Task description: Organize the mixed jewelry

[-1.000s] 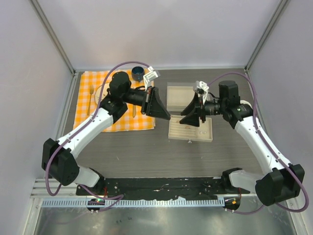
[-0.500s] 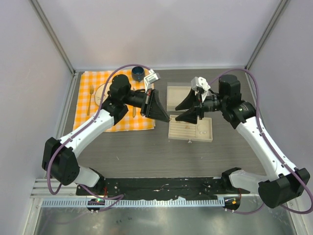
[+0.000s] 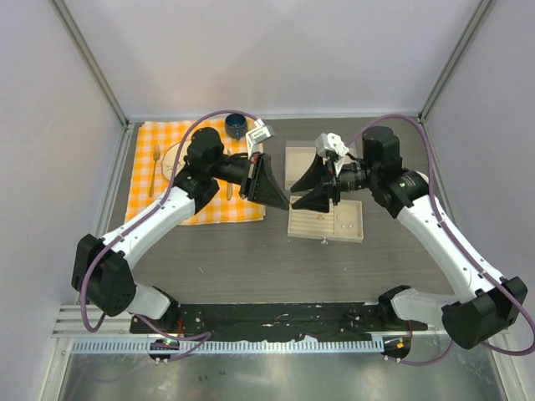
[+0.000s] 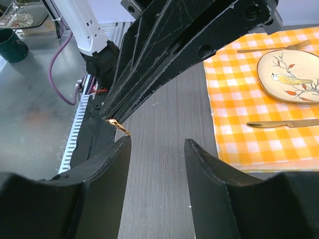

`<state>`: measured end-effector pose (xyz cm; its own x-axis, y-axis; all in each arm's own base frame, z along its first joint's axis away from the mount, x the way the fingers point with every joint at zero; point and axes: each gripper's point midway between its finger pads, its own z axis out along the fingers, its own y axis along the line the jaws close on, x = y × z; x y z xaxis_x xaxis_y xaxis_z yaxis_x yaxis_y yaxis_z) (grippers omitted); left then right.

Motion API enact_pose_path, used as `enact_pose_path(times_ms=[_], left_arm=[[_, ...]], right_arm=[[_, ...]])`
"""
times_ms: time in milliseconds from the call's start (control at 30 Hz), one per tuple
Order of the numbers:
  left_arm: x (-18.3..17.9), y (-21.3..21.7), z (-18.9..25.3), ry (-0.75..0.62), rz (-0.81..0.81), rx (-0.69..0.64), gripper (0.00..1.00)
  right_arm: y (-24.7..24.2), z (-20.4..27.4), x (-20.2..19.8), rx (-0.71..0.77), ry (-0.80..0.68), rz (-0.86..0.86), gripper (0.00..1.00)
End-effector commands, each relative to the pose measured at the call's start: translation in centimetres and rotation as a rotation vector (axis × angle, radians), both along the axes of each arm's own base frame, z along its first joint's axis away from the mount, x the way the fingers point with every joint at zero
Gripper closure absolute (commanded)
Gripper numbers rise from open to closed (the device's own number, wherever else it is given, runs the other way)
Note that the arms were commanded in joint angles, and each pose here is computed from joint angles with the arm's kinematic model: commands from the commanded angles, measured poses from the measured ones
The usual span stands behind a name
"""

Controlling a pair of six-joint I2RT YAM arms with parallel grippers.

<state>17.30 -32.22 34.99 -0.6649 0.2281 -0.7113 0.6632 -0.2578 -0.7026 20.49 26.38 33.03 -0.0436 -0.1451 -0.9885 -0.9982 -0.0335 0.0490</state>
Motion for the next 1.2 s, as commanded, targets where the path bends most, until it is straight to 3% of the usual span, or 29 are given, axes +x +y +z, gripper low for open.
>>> enact_pose_path(times_ms=[0,333,633,1167], left_arm=[[-0.4,0.4,0.5,-0.034,-0.015,-0.022,1.00],[-0.2,0.3,0.4,-0.035,-0.018,-0.022,1.00],[-0.2,0.6,0.5,-0.046,-0.013,-0.025,1.00],[-0.3,0.6,0.1,-0.045,-0.018,-0.023,1.00]], right_arm=[[0.3,2.6,-0.8,0.042,-0.076,0.035,0.48],[0.2,2.7,-2.2,0.044,-0.076,0.068,0.52],[-1.1,0.8,-2.3,-0.064,-0.132,0.019,0.55],[0.0,1.9,-2.3,-0.047,-0.136,0.053,0.52]])
